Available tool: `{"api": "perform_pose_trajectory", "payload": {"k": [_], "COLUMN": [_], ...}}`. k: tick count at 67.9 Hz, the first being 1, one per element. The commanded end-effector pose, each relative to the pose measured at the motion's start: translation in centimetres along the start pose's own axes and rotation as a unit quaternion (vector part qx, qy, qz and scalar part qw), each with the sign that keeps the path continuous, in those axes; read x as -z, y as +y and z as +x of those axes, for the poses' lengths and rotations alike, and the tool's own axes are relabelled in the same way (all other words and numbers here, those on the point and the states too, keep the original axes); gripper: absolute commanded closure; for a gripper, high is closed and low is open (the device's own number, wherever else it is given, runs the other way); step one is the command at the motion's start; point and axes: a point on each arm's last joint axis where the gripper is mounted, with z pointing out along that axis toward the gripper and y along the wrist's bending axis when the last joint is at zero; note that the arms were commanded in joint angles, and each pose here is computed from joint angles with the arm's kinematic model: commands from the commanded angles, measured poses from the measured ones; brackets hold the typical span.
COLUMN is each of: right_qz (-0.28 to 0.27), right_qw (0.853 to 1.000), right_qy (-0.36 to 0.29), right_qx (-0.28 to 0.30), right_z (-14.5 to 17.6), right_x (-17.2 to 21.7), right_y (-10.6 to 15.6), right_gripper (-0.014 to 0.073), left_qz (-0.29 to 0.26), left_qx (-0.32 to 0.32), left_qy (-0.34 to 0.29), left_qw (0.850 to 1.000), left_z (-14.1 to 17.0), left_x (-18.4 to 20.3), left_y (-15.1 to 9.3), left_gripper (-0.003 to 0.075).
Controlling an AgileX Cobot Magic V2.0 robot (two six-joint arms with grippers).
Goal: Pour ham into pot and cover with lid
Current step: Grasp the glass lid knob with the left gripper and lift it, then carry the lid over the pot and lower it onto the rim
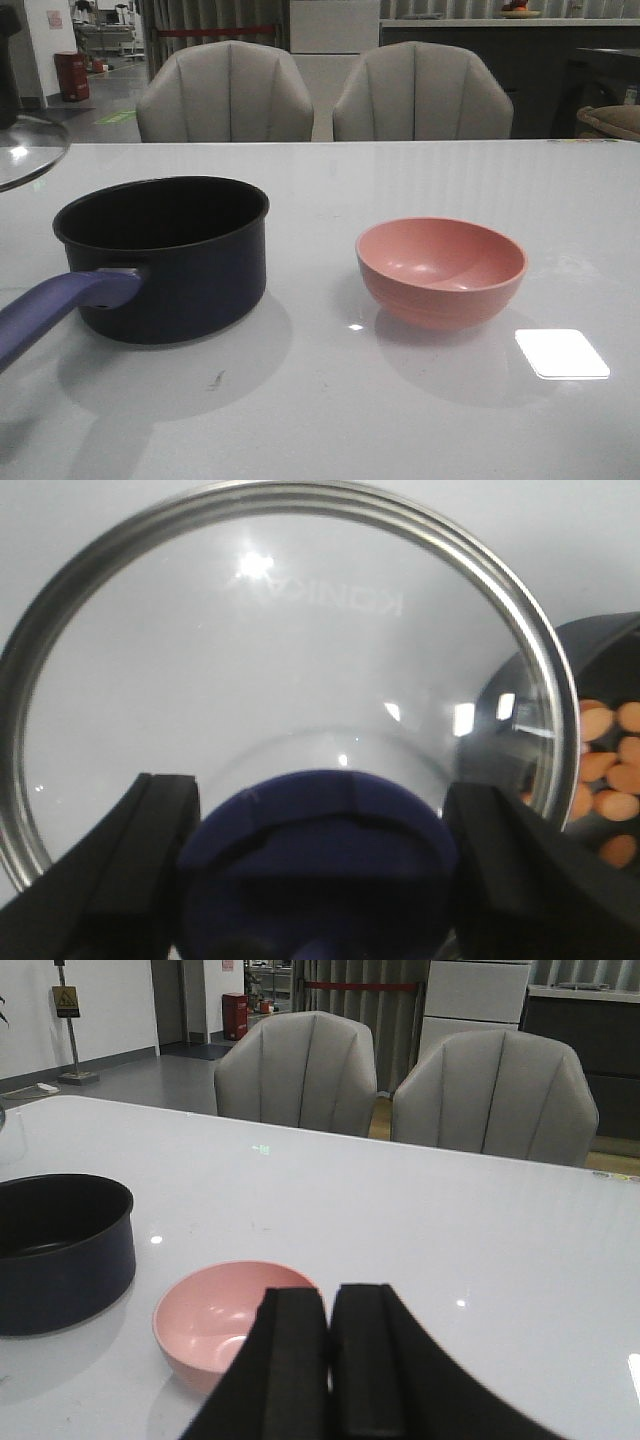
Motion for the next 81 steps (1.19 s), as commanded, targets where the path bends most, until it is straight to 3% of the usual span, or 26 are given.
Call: {"api": "perform_pose_trajectory", "payload": {"k": [1, 22, 34, 53, 69, 81], "right_qz": [0.009, 0.009, 0.009, 0.009, 0.009, 0.009], "right_qw": [0.999, 0.999, 0.999, 0.999, 0.999, 0.999], "right_qy": [-0.049, -0.049, -0.049, -0.049, -0.049, -0.049], "right_qx": [0.006, 0.006, 0.006, 0.006, 0.006, 0.006], "right_z": [-1.6, -1.6, -1.6, -1.6, -1.6, -1.6], "right_x": [0.1, 0.1, 0.1, 0.1, 0.1, 0.1], "right_y": [-0.1, -0.1, -0.1, -0.1, -0.1, -0.1], "right_gripper": [0.0445, 0.0445, 0.0445, 0.0445, 0.0445, 0.0445], "left_qz": [0.024, 0.064, 0.074, 0.077, 0.074, 0.059], "left_qx": [-0.045, -0.148, -0.176, -0.172, -0.170, -0.162], "left_qy": [-0.054, -0.041, -0.020, 0.011, 0.028, 0.025], "left_qw": [0.997, 0.986, 0.981, 0.982, 0.982, 0.985], "left_z": [-0.2, 1.0, 1.5, 1.0, 0.8, 0.5], "left_x": [4.6, 3.6, 1.7, -1.0, -2.2, -2.2], "left_y": [-3.8, -12.3, -15.0, -15.3, -15.2, -14.5], "left_gripper": [0.0409, 0.0407, 0.0407, 0.0405, 0.0326, 0.0323]}}
